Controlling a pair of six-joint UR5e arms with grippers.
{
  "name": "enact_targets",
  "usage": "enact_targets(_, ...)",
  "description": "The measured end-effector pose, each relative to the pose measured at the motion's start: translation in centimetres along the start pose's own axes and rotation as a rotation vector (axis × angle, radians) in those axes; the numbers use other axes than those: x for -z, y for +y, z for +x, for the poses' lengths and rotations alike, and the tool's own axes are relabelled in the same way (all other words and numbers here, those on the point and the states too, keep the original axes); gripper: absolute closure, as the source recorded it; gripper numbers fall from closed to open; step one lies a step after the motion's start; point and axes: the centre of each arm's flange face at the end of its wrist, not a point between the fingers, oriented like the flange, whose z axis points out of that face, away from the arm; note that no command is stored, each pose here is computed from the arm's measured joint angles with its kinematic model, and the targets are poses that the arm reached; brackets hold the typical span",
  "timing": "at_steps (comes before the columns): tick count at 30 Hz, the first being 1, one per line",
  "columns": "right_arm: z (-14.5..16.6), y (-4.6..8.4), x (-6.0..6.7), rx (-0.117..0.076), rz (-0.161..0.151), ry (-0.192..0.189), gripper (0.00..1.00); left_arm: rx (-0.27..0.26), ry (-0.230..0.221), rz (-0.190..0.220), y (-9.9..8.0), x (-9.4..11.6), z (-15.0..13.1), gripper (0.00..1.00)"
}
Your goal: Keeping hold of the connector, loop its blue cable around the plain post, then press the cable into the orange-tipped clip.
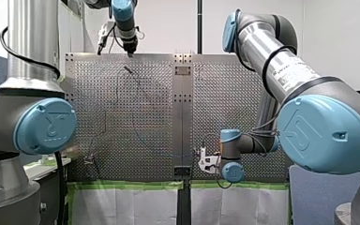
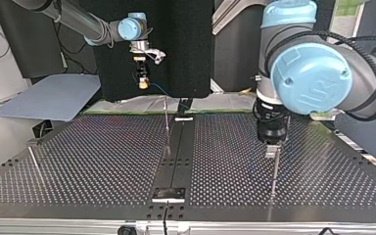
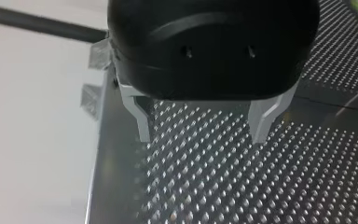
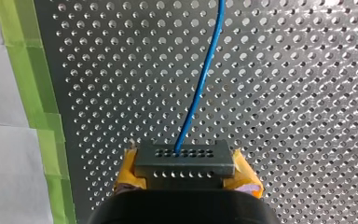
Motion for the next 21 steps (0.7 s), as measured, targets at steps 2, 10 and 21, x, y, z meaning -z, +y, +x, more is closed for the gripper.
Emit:
enact_targets(2,0.0,0.0,0.0,-0.001,0.001,0.001,1.0,-0.024,-0.01,0.004,-1.1,-0.4,0.1,0.0)
enact_targets(10,0.0,-0.1,0.0,-0.008,0.009,0.002,1.0,-0.104,-0.047,0.003,-5.0,-2.1,0.8,0.0)
enact_targets(21,0.1,-0.1,-0.1,-0.009,0.01,0.005,1.0,-0.218,-0.059,-0.004,-10.6,-3.8,4.0,0.0)
